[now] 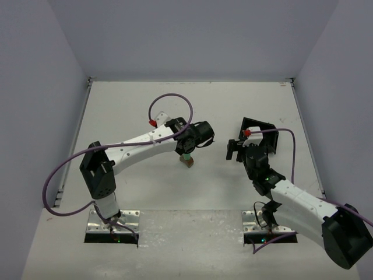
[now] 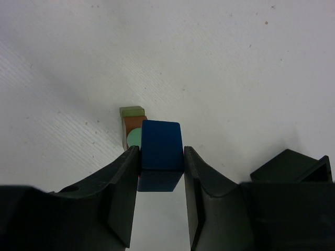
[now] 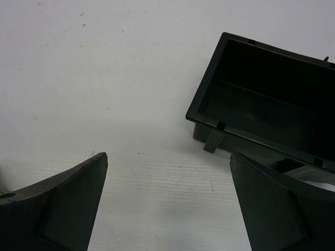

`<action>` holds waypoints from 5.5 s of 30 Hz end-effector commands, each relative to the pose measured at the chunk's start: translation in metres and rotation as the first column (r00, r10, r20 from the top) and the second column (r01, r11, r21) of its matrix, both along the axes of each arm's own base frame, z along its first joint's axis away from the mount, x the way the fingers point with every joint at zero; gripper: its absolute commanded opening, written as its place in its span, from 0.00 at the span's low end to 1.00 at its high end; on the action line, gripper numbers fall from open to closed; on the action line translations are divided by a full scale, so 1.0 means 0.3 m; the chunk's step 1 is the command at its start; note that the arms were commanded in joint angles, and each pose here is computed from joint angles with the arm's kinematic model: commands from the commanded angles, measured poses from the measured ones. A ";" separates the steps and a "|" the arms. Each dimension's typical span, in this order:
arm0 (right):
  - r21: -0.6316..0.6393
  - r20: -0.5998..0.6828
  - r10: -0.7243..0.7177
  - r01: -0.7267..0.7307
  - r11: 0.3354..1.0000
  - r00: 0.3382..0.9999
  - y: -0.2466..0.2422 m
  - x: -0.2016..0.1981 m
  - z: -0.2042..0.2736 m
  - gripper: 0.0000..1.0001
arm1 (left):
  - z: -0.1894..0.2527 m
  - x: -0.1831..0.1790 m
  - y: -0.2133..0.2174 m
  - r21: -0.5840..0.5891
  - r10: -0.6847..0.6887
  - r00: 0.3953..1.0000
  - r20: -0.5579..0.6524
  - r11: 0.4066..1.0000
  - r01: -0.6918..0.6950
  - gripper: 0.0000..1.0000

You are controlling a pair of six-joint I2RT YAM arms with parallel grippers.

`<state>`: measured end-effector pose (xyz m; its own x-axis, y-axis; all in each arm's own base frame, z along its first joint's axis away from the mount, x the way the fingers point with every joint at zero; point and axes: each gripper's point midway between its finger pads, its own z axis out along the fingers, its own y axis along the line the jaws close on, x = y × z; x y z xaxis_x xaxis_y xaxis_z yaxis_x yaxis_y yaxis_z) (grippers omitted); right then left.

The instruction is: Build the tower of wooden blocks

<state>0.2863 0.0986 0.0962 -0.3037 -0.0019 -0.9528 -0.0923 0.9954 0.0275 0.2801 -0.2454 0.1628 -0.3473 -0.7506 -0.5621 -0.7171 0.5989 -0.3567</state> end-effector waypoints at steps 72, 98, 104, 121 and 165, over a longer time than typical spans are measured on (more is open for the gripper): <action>0.032 0.060 -0.067 0.065 0.997 0.996 -0.028 0.018 0.047 0.99 | -0.047 0.001 -0.088 0.083 -0.023 0.999 -0.025 0.996 0.025 0.16; 0.036 0.059 -0.060 0.058 0.998 0.996 -0.023 0.017 0.046 0.99 | -0.063 -0.013 -0.074 0.097 -0.030 0.999 -0.044 0.995 0.034 0.17; 0.035 0.058 -0.064 0.062 0.997 0.996 -0.026 0.017 0.045 0.99 | -0.066 -0.015 -0.069 0.097 -0.023 0.999 -0.042 0.995 0.027 0.18; 0.047 0.070 -0.105 0.102 0.994 0.992 -0.049 0.014 0.050 0.99 | -0.068 -0.019 -0.054 0.093 -0.004 0.999 -0.033 0.996 0.007 0.38; 0.051 0.047 -0.046 0.044 0.998 0.998 -0.008 0.018 0.050 0.99 | 0.278 0.041 -0.195 0.248 -0.571 0.816 0.086 0.806 0.538 1.00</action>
<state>0.2844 0.0890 0.0952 -0.2938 0.0228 -0.9556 -0.0393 0.9986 0.0360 0.2872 -0.2801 0.1753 -0.5632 -0.4593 -0.6869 -0.4849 0.8568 -0.1753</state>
